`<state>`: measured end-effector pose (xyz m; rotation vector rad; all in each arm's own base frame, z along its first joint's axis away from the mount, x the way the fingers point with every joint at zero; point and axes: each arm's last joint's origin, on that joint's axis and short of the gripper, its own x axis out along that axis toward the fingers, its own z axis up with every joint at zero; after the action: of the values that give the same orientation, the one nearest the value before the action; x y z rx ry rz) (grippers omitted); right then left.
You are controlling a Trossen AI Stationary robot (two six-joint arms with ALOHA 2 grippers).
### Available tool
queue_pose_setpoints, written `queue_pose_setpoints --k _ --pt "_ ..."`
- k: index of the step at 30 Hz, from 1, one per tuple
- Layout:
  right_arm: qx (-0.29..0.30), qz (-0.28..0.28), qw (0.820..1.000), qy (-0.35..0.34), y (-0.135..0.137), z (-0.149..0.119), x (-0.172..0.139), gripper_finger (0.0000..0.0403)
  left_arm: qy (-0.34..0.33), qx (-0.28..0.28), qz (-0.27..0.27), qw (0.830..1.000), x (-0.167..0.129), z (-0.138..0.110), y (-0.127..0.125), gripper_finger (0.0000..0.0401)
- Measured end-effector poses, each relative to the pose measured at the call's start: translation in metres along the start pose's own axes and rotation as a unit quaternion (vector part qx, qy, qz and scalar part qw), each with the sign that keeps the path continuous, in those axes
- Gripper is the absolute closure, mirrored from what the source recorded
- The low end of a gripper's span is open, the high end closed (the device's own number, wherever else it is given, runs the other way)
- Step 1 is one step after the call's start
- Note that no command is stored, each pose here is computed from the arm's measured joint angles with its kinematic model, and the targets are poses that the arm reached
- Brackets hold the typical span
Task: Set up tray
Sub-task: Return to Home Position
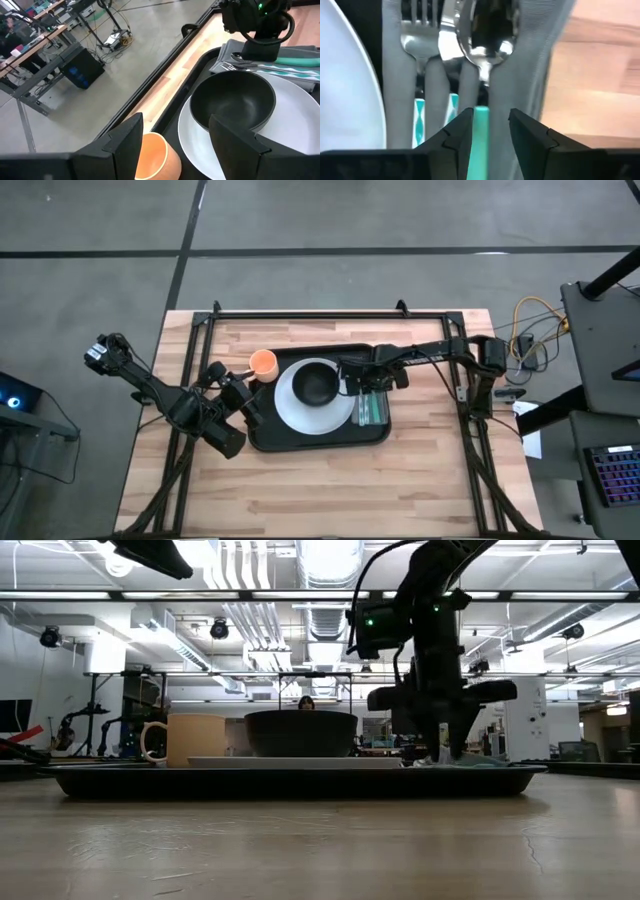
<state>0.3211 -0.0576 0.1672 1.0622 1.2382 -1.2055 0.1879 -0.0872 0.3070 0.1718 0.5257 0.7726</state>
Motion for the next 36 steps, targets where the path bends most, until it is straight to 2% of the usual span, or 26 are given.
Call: queue_pose_setpoints --k 5,8,13,18,21,24,30,36 --pt "-0.025 0.001 0.999 -0.024 -0.003 -0.001 -0.029 0.0291 0.000 0.002 0.000 1.000 0.000 0.000 0.000 0.0194" --pt "-0.064 0.023 0.994 -0.081 -0.005 -0.012 -0.059 0.0298 -0.005 0.002 0.004 1.000 0.000 0.000 0.000 0.0193" --pt "-0.120 0.075 0.962 -0.233 -0.023 -0.052 -0.111 0.0305 -0.015 -0.017 0.008 1.000 -0.002 0.005 0.005 0.0193" --pt "-0.119 0.122 0.935 -0.311 -0.072 -0.083 -0.142 0.0295 -0.029 -0.069 0.034 0.997 0.000 0.014 0.027 0.0193" --pt "-0.109 0.134 0.926 -0.335 -0.105 -0.089 -0.148 0.0283 -0.034 -0.098 0.062 0.993 0.006 0.019 0.041 0.0193" --pt "-0.118 0.147 0.913 -0.362 -0.127 -0.087 -0.147 0.0271 -0.028 -0.101 0.090 0.990 0.016 0.023 0.048 0.0193" --pt "-0.200 0.176 0.873 -0.407 -0.144 -0.078 -0.132 0.0254 -0.005 -0.096 0.124 0.988 0.042 0.034 0.054 0.0193" --pt "-0.229 0.218 0.837 -0.447 -0.164 -0.072 -0.117 0.0252 -0.002 -0.090 0.124 0.988 0.058 0.042 0.050 0.0194"
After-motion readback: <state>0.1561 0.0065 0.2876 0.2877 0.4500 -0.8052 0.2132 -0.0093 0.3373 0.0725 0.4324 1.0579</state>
